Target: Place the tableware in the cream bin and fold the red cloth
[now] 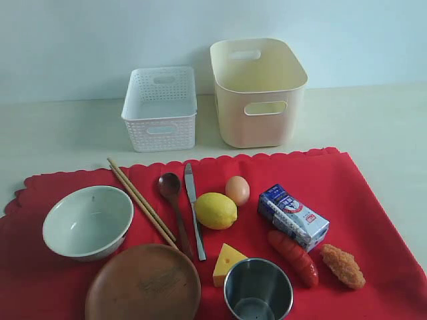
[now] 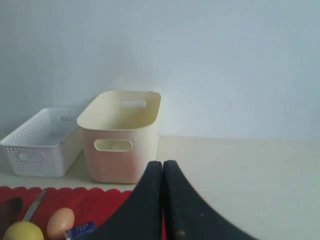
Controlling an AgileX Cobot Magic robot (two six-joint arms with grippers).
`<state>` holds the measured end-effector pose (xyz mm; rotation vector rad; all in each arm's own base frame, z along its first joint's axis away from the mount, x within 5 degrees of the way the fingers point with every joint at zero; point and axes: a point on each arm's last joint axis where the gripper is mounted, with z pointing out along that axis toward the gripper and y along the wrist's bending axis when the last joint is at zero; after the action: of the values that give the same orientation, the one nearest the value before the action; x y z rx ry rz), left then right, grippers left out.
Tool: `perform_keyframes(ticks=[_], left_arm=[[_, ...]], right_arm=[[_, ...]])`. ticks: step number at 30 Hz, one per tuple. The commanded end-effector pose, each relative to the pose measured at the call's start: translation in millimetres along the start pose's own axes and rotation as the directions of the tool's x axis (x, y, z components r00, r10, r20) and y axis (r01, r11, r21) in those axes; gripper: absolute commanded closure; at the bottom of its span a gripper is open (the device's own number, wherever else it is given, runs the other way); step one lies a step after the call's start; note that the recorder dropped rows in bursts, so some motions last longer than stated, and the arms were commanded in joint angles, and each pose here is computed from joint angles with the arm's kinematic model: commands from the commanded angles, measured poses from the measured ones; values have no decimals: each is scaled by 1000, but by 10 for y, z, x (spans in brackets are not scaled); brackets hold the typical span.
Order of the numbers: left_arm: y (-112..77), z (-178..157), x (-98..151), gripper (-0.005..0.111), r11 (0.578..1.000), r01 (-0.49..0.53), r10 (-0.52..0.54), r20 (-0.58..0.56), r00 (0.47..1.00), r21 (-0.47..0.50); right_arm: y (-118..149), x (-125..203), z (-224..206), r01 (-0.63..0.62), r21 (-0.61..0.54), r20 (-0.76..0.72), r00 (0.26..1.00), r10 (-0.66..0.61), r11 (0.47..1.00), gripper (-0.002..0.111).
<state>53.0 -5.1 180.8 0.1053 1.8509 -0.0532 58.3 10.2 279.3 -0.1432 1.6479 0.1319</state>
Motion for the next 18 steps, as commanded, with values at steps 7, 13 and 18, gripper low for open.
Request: perform_keyframes(ticks=[7, 13, 18], left_arm=[[1, -2, -3, 107, 1000, 5, -5, 13, 1000, -3], [1, -2, -3, 107, 1000, 5, -5, 13, 1000, -3], [1, -2, -3, 107, 1000, 5, -5, 13, 1000, -3]], right_arm=[[1, -349, -67, 0, -1, 105, 995, 0, 1000, 108], [1, -343, -67, 0, -1, 98, 995, 0, 1000, 108], [1, -343, -67, 0, -1, 98, 995, 0, 1000, 108]])
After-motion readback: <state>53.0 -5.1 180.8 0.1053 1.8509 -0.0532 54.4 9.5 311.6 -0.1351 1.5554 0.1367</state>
